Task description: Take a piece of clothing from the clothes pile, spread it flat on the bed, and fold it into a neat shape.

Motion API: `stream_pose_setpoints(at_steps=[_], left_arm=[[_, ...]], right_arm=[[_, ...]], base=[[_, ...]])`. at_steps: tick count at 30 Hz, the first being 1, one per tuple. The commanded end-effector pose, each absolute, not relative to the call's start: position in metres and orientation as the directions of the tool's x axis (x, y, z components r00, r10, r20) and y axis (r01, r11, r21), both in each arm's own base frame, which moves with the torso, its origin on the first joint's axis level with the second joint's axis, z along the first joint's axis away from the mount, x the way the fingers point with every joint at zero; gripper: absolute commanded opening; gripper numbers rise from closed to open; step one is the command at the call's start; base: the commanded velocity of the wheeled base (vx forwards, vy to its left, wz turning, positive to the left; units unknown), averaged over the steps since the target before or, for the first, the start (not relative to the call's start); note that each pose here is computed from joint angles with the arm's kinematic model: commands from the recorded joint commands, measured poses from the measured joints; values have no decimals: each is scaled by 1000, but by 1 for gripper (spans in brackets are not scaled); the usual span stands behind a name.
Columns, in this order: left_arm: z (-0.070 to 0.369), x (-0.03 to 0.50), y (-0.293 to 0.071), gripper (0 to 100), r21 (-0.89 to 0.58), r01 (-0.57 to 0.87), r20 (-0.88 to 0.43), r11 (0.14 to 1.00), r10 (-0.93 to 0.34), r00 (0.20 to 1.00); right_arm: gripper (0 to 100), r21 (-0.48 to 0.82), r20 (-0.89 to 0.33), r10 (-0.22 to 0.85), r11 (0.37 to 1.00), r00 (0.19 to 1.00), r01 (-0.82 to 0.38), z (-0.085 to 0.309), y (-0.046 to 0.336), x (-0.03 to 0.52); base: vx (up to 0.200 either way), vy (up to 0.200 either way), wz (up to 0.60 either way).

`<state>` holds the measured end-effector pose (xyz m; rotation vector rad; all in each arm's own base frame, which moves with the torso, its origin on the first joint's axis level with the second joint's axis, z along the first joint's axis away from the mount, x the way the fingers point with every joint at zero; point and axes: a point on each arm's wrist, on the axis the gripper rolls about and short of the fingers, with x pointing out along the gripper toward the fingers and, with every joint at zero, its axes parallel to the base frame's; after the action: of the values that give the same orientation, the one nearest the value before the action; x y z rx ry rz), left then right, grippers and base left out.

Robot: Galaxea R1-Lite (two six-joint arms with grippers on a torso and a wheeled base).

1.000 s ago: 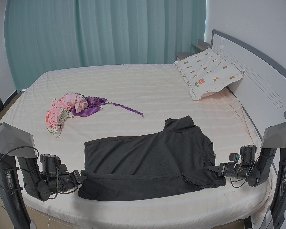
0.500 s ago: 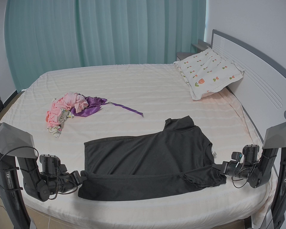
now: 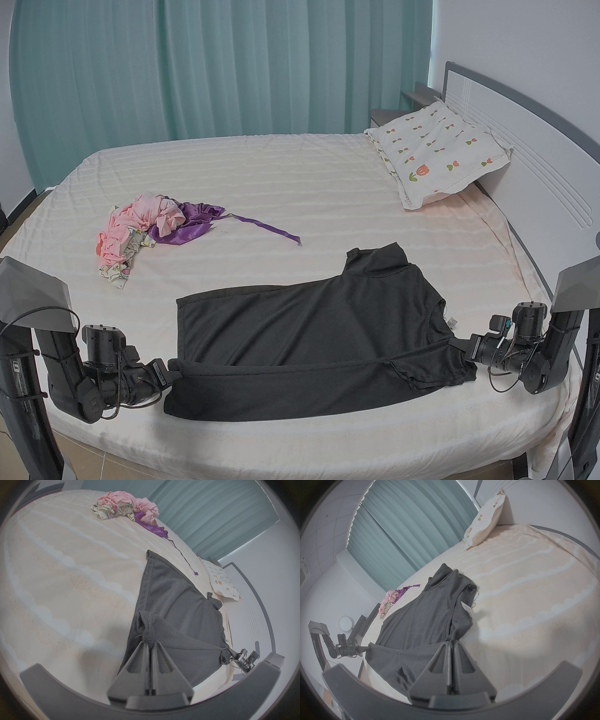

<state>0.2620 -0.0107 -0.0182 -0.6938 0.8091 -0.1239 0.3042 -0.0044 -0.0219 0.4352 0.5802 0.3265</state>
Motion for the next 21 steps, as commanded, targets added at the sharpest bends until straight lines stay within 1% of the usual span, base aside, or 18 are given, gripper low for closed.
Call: stream_pose_setpoints(at_steps=[1, 13, 14, 15, 21], left_arm=[[-20, 262, -10, 0, -612, -159, -628, 774, -355, 692], [-23, 261, -9, 0, -608, -170, -638, 776, -350, 686], [-24, 261, -9, 0, -608, -169, -639, 776, -353, 684], [-23, 261, -9, 100, -608, -168, -638, 776, -351, 685], [-23, 261, -9, 100, -609, -168, -638, 776, -353, 685]], right_arm=[[0, 484, -464, 406, 861, 788, -158, -28, -7, 305], [0, 505, -465, 398, 853, 791, -133, -31, -7, 310], [100, 505, -467, 401, 853, 788, -134, -32, -6, 309], [100, 505, -467, 403, 852, 787, -137, -32, -5, 310], [100, 507, -457, 400, 851, 794, -136, -29, -7, 310]], base=[[0, 0, 0], [0, 0, 0], [0, 0, 0], [0, 0, 0], [0, 0, 0]])
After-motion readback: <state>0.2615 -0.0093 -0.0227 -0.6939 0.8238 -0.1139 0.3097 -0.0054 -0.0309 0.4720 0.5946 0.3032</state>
